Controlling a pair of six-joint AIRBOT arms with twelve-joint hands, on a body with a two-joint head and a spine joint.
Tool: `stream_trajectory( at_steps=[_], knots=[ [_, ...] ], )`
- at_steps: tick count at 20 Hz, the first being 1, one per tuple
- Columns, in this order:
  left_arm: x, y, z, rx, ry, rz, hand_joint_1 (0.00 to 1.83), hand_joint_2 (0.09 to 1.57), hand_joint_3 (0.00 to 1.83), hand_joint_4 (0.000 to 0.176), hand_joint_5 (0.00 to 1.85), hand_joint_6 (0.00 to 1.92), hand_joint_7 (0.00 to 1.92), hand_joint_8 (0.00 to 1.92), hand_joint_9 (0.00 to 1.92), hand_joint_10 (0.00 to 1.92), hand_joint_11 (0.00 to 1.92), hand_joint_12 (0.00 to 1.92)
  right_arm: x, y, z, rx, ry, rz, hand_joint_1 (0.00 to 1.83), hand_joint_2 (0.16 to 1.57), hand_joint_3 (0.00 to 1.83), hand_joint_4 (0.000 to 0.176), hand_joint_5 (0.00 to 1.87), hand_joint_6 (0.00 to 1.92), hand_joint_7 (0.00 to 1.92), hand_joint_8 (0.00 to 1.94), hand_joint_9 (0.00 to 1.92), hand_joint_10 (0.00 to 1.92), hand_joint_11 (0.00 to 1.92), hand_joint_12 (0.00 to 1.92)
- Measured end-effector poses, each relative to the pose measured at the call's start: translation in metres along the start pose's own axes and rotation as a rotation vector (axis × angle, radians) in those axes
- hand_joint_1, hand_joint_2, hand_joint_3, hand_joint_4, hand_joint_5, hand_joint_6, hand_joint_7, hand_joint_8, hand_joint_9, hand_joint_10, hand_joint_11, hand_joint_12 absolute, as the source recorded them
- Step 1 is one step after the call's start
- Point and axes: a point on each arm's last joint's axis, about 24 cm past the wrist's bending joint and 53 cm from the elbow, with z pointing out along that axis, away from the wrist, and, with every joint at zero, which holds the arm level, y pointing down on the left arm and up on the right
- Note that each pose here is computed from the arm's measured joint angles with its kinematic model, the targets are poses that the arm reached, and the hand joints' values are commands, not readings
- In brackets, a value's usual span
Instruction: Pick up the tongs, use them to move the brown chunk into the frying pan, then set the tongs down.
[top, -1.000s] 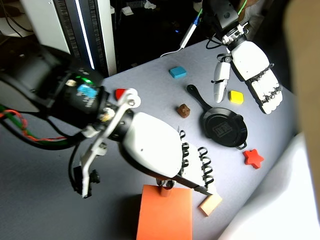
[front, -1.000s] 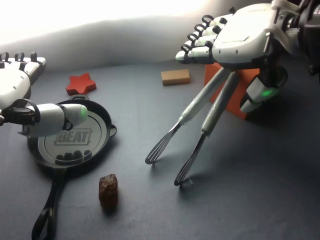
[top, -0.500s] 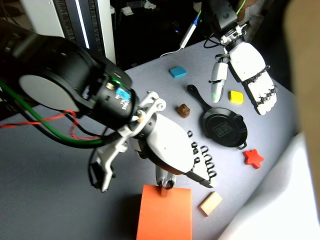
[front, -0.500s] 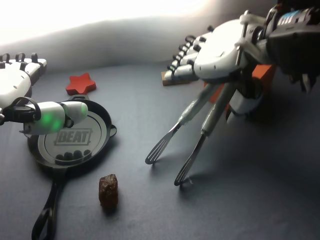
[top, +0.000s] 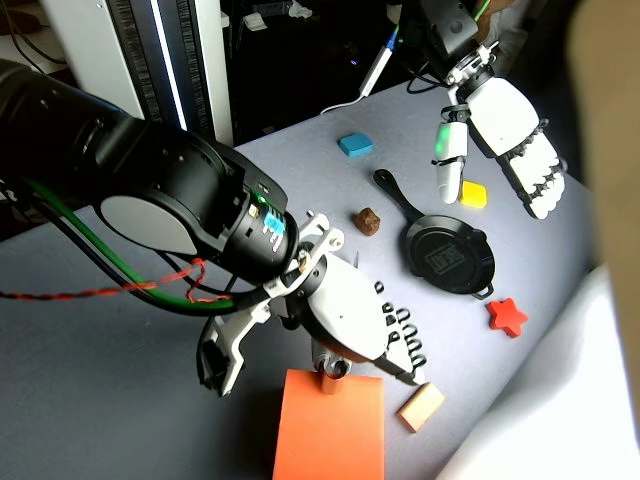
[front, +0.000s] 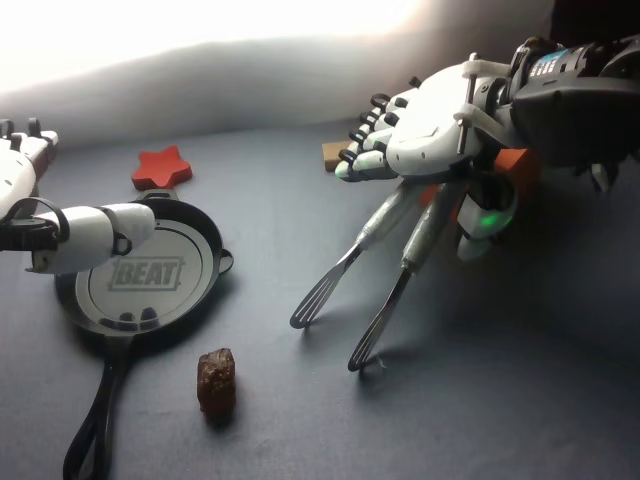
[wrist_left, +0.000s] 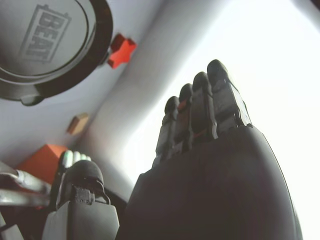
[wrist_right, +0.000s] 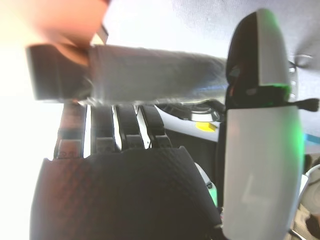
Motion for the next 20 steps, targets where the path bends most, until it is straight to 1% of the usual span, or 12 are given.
stream_trajectory(
  at_steps=[2, 3, 6, 10, 12, 13, 14, 15, 16, 17, 18, 20],
  knots=[
    [-0.004, 0.003, 0.0, -0.012, -0.018, 0.001, 0.01, 1.07, 0.0, 0.0, 0.04, 0.0, 0.07, 0.0, 0.05, 0.0, 0.0, 0.21, 0.004, 0.001, 0.002, -0.001, 0.007, -0.008, 0.99, 0.85, 0.0, 0.0, 0.0, 0.0, 0.0, 0.0, 0.0, 0.0, 0.0, 0.0],
    [-0.004, 0.004, 0.0, -0.016, -0.017, -0.001, 0.03, 1.08, 0.0, 0.0, 0.03, 0.0, 0.07, 0.0, 0.06, 0.0, 0.0, 0.22, 0.007, 0.002, 0.003, -0.004, 0.012, -0.01, 1.02, 0.87, 0.0, 0.0, 0.0, 0.0, 0.0, 0.0, 0.0, 0.0, 0.0, 0.0],
    [-0.003, 0.004, -0.001, -0.019, -0.013, -0.005, 0.05, 1.08, 0.0, 0.0, 0.05, 0.0, 0.08, 0.0, 0.07, 0.0, 0.0, 0.26, 0.007, 0.007, 0.006, -0.012, 0.009, -0.017, 1.01, 0.89, 0.0, 0.0, 0.0, 0.0, 0.0, 0.0, 0.0, 0.0, 0.0, 0.0],
    [-0.002, 0.005, -0.002, -0.02, -0.012, -0.007, 0.02, 1.09, 0.0, 0.0, 0.03, 0.0, 0.06, 0.0, 0.05, 0.0, 0.0, 0.21, 0.008, 0.008, 0.007, -0.015, 0.007, -0.018, 0.99, 0.9, 0.0, 0.0, 0.02, 0.01, 0.03, 0.01, 0.03, 0.01, 0.02, 0.01],
    [0.002, 0.004, -0.004, -0.018, -0.002, -0.012, 0.02, 1.08, 0.0, 0.0, 0.04, 0.0, 0.06, 0.0, 0.05, 0.0, 0.0, 0.22, 0.008, 0.009, 0.007, -0.016, 0.007, -0.02, 1.0, 0.9, 0.0, 0.0, 0.1, 0.01, 0.13, 0.01, 0.1, 0.02, 0.0, 0.32],
    [0.003, 0.004, -0.005, -0.017, 0.0, -0.012, 0.02, 1.08, 0.0, 0.0, 0.04, 0.0, 0.06, 0.0, 0.05, 0.0, 0.0, 0.22, 0.008, 0.009, 0.007, -0.017, 0.007, -0.02, 1.0, 0.9, 0.0, 0.0, 0.1, 0.01, 0.13, 0.01, 0.1, 0.02, 0.0, 0.32],
    [0.004, 0.003, -0.005, -0.014, 0.003, -0.005, 0.01, 1.08, 0.0, 0.0, 0.03, 0.0, 0.06, 0.0, 0.05, 0.0, 0.0, 0.22, 0.008, 0.01, 0.008, -0.017, 0.006, -0.021, 0.98, 0.94, 0.01, 0.0, 0.14, 0.02, 0.18, 0.01, 0.15, 0.04, 0.0, 0.56],
    [0.006, 0.004, -0.006, -0.018, 0.006, -0.006, 0.01, 1.08, 0.0, 0.0, 0.03, 0.0, 0.06, 0.0, 0.05, 0.0, 0.0, 0.22, 0.007, 0.01, 0.008, -0.018, 0.005, -0.02, 0.98, 0.94, 0.01, 0.0, 0.14, 0.02, 0.18, 0.01, 0.15, 0.04, 0.0, 0.56],
    [0.007, 0.005, -0.007, -0.017, 0.006, 0.007, 0.01, 1.09, 0.0, 0.0, 0.04, 0.0, 0.06, 0.0, 0.06, 0.0, 0.0, 0.24, 0.007, 0.01, 0.008, -0.018, 0.005, -0.02, 0.99, 0.94, 0.01, 0.0, 0.16, 0.03, 0.2, 0.01, 0.17, 0.04, 0.0, 0.65],
    [0.009, 0.008, -0.008, -0.023, 0.011, -0.005, 0.0, 1.09, 0.0, 0.0, 0.04, 0.0, 0.07, 0.0, 0.06, 0.0, 0.0, 0.22, 0.007, 0.01, 0.007, -0.017, 0.005, -0.02, 1.02, 0.96, 0.01, 0.0, 0.19, 0.03, 0.24, 0.02, 0.21, 0.05, 0.0, 0.8],
    [0.01, 0.01, -0.009, -0.029, 0.015, -0.011, 0.0, 1.09, 0.0, 0.0, 0.04, 0.0, 0.07, 0.0, 0.06, 0.0, 0.0, 0.22, 0.007, 0.01, 0.007, -0.017, 0.005, -0.021, 1.02, 0.96, 0.01, 0.0, 0.19, 0.03, 0.24, 0.02, 0.21, 0.05, 0.0, 0.8],
    [0.009, 0.014, -0.009, -0.04, 0.007, -0.013, 0.0, 1.09, 0.0, 0.0, 0.04, 0.0, 0.06, 0.0, 0.05, 0.0, 0.0, 0.22, 0.007, 0.01, 0.008, -0.018, 0.006, -0.02, 1.06, 1.01, 0.02, 0.0, 0.3, 0.06, 0.34, 0.02, 0.27, 0.07, 0.0, 0.94]
  ],
)
